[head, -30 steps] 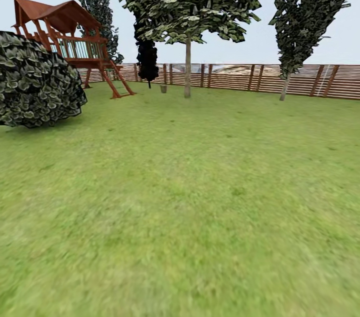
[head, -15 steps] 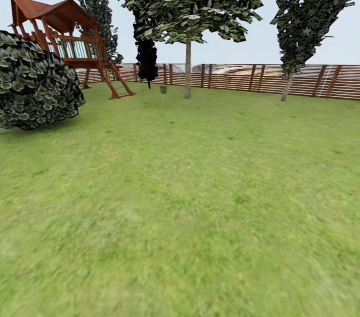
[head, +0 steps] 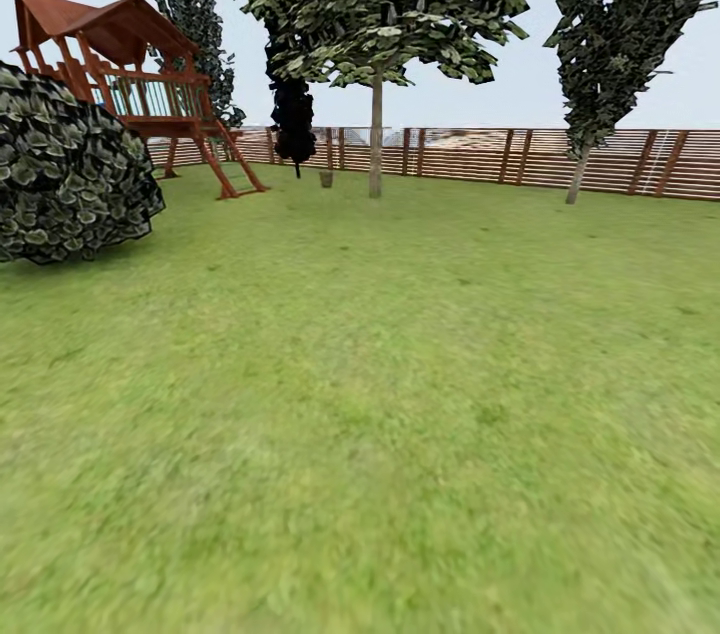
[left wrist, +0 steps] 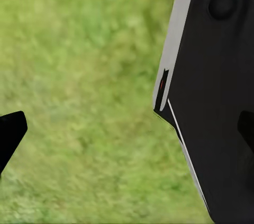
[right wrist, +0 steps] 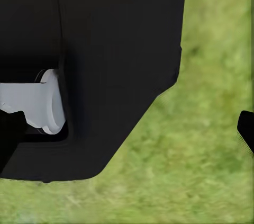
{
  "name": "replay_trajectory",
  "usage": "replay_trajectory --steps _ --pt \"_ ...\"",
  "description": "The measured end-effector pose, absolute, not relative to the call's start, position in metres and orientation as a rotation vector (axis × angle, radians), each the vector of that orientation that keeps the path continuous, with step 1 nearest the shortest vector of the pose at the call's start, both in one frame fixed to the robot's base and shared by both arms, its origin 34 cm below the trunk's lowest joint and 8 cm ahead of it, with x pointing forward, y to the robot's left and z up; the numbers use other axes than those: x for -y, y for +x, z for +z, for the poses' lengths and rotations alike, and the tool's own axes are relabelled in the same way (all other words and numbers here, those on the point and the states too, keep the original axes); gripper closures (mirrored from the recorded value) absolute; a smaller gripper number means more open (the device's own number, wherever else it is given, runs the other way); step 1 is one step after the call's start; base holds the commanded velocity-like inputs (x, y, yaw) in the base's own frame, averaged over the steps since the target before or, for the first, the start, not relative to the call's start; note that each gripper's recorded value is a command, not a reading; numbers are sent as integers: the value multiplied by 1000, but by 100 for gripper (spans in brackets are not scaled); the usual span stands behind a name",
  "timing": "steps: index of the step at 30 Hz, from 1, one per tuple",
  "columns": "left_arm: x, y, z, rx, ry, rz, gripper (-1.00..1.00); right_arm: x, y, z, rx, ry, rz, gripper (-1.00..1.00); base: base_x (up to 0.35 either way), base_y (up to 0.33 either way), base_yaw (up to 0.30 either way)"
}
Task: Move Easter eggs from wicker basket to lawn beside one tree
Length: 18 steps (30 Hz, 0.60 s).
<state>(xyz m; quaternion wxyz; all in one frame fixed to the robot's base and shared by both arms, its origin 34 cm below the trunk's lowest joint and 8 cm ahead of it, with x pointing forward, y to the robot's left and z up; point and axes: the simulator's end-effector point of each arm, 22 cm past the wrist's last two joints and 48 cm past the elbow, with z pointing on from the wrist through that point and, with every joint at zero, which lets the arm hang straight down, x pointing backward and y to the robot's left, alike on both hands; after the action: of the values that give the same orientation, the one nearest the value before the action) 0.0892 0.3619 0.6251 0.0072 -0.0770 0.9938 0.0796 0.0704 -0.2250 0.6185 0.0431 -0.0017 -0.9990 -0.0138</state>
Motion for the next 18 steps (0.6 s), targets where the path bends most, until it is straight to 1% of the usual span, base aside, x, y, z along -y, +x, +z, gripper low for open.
replay_trajectory --steps 18 --pt "-362 89 625 -3108 -241 249 -100 225 70 619 3055 -5 -43 -100 337 0 0"
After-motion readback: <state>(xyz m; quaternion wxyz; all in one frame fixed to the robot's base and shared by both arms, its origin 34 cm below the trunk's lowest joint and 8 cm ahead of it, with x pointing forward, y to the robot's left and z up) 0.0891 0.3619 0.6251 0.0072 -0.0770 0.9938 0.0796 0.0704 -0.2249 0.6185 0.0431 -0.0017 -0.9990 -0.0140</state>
